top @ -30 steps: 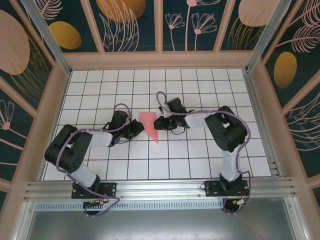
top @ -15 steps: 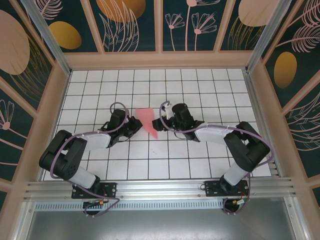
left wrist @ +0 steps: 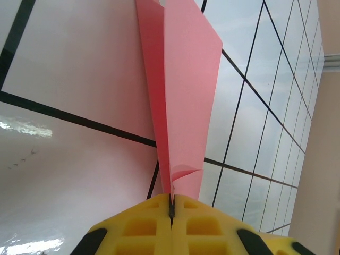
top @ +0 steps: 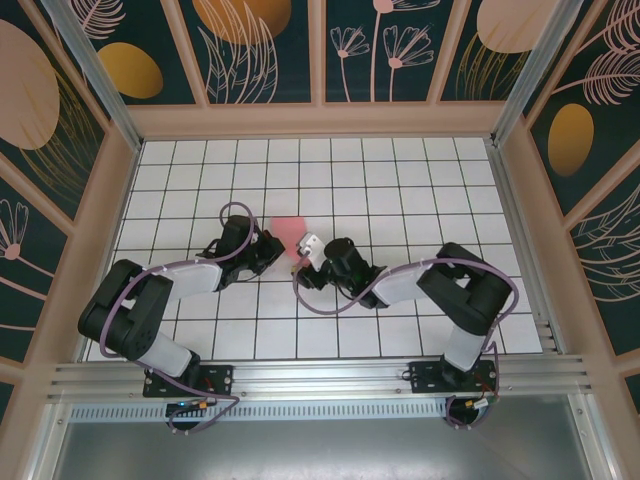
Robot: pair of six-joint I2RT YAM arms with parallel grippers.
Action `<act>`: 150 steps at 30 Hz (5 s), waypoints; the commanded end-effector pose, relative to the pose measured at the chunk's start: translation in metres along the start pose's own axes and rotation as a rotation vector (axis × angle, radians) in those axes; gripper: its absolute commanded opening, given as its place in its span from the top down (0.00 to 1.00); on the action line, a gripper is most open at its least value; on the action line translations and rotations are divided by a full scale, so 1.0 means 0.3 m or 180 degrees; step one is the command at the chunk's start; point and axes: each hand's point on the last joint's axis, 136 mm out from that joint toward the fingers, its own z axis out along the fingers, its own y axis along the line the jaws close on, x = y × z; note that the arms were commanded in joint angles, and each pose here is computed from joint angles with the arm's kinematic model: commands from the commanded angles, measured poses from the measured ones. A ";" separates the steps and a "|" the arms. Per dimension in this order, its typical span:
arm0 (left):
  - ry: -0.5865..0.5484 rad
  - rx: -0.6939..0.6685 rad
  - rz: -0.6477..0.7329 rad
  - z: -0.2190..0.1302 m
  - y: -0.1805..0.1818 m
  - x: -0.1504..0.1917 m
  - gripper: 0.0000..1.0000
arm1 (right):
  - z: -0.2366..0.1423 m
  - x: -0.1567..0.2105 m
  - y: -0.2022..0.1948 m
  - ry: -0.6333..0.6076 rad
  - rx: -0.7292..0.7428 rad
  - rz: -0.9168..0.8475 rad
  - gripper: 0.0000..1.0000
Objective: Fold a paper plane with a square sheet of paper (pick it up from the middle)
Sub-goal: Fold the wing for the fifth time at the center of the table.
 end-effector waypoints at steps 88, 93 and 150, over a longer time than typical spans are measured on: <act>0.0131 0.0161 0.0752 0.090 -0.071 -0.008 0.73 | 0.051 0.068 -0.066 0.0249 -0.0797 0.1876 0.78; 0.0189 0.0182 0.0796 0.101 -0.085 0.005 0.73 | 0.055 0.051 -0.066 0.0250 -0.0814 0.1873 0.73; 0.0124 0.0369 0.0832 0.093 -0.080 0.020 0.75 | 0.102 0.209 -0.132 0.1085 -0.1184 0.3714 1.00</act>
